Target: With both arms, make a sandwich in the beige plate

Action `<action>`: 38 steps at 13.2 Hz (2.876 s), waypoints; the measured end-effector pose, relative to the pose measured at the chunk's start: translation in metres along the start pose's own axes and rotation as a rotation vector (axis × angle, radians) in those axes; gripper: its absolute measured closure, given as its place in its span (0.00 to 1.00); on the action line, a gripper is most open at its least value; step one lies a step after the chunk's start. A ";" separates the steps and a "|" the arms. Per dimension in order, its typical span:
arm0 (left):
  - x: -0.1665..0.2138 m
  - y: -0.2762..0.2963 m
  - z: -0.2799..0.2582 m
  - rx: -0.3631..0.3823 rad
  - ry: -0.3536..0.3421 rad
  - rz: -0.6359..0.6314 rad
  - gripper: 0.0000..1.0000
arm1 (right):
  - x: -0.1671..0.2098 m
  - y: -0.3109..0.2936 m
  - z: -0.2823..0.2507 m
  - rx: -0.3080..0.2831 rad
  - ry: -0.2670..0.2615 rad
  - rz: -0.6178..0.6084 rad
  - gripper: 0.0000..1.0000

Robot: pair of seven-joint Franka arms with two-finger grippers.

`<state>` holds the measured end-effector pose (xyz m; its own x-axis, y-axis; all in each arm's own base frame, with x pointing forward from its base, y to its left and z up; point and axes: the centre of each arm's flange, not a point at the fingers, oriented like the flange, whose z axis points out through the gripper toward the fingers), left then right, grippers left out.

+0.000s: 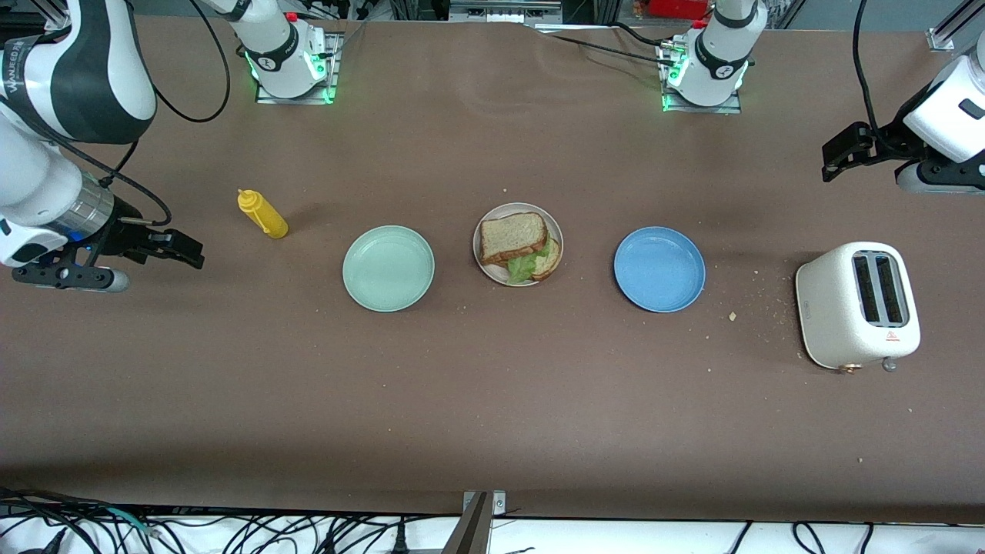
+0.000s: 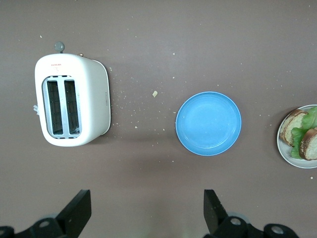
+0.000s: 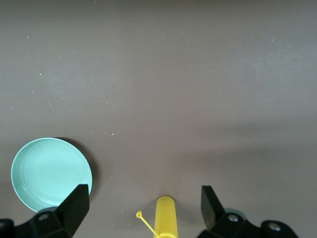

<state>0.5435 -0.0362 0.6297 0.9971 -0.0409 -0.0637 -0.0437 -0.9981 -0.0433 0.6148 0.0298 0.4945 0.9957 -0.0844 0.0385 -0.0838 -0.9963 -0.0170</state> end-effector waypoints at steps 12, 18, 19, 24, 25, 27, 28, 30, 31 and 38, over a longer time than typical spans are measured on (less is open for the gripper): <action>0.000 0.007 0.000 0.001 -0.001 0.014 0.00 | 0.001 0.011 -0.018 -0.004 -0.014 0.051 0.00; 0.000 0.009 0.000 0.001 -0.001 0.016 0.00 | 0.003 0.005 -0.001 -0.012 -0.048 0.046 0.00; -0.001 0.013 0.000 0.002 0.000 0.025 0.00 | 0.004 0.003 0.004 -0.015 -0.054 0.047 0.00; -0.002 0.018 -0.007 -0.017 0.012 0.030 0.00 | 0.005 0.002 0.010 -0.018 -0.063 0.048 0.00; -0.003 0.017 -0.008 -0.018 0.011 0.030 0.00 | 0.005 0.001 0.010 -0.018 -0.063 0.048 0.00; -0.006 0.017 -0.008 -0.017 -0.004 0.030 0.00 | 0.006 0.000 0.009 -0.018 -0.060 0.049 0.00; -0.006 0.017 -0.008 -0.017 -0.009 0.030 0.00 | 0.006 -0.001 0.008 -0.018 -0.059 0.055 0.00; -0.007 0.017 -0.007 -0.017 -0.015 0.030 0.00 | 0.007 -0.003 0.008 -0.019 -0.047 0.067 0.01; -0.007 0.017 -0.008 -0.017 -0.016 0.028 0.00 | 0.009 -0.003 0.007 -0.025 -0.028 0.067 0.01; -0.011 0.010 -0.023 -0.018 -0.002 0.016 0.00 | 0.011 -0.002 0.015 -0.058 -0.004 0.056 0.00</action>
<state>0.5339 -0.0463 0.6528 0.9962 -0.0566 -0.0665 -0.0583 -0.9980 -0.0241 0.6268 0.0312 0.4796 0.9895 -0.1402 0.0355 -0.1416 -0.9892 0.0390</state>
